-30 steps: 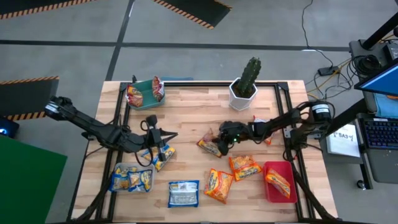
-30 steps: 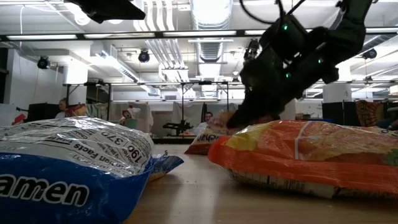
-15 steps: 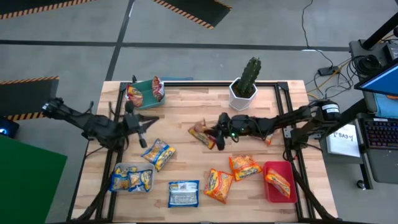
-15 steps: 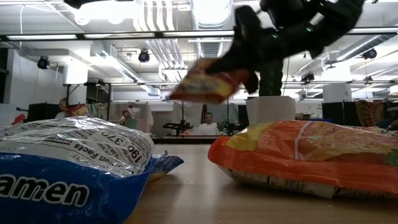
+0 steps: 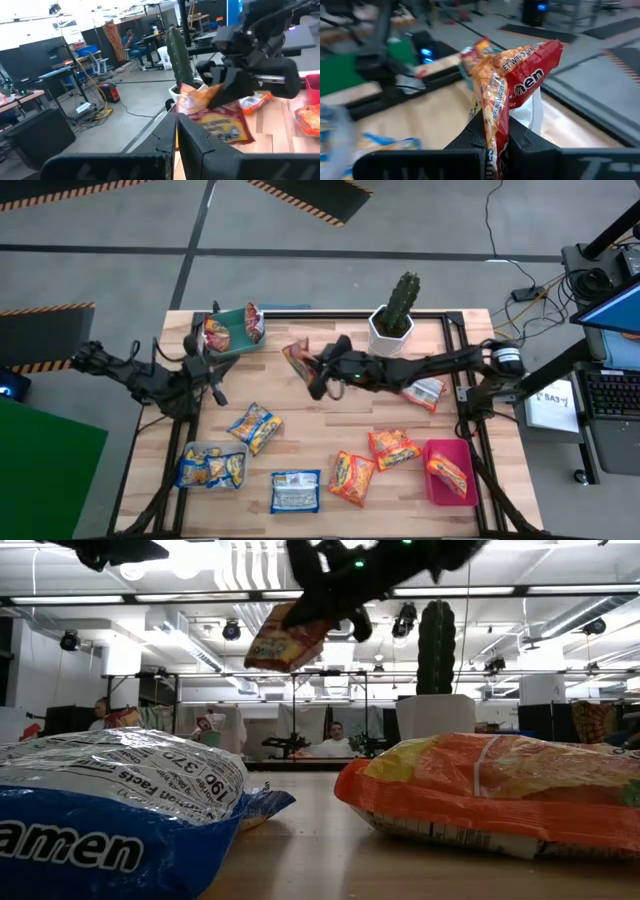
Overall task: Sort Maruchan noodles
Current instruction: Put the red noodle into the green bin
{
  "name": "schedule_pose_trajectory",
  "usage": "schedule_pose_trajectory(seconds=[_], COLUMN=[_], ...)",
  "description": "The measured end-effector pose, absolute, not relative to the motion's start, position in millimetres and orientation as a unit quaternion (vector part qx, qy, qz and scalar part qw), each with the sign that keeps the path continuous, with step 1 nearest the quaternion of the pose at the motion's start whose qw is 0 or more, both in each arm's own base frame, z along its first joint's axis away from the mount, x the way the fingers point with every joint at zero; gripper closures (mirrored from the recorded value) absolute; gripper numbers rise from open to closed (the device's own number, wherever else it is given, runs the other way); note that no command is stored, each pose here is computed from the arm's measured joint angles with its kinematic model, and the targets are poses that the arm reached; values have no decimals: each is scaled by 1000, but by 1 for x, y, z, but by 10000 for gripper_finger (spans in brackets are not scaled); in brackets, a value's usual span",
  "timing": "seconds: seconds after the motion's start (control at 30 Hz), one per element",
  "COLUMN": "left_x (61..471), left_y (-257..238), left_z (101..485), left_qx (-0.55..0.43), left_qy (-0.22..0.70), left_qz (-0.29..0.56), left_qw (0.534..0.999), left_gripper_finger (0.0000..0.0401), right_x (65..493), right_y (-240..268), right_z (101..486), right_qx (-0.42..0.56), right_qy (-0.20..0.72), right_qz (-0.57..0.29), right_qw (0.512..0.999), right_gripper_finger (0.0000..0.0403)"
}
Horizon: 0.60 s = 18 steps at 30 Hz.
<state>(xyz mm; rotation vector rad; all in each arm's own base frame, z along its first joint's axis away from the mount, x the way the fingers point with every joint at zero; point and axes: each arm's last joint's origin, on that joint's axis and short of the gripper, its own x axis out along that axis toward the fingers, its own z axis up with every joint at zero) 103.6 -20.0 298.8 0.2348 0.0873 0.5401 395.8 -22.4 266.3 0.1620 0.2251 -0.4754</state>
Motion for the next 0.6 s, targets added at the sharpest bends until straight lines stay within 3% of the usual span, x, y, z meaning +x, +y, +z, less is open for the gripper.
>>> schedule_pose_trajectory(seconds=[0.23, 0.6], left_x=[98, 87], left_y=[-17, -12], left_z=[292, 296], left_qx=[133, 111], left_qy=[48, 24], left_qz=[286, 293], left_qw=[948, 949], left_gripper_finger=[401, 401], right_x=[438, 503], right_y=[-35, -90], right_z=[272, 250], right_qx=[54, 47], right_qy=[142, 128], right_qz=[-281, -326], right_qw=[948, 935], right_gripper_finger=[391, 390])
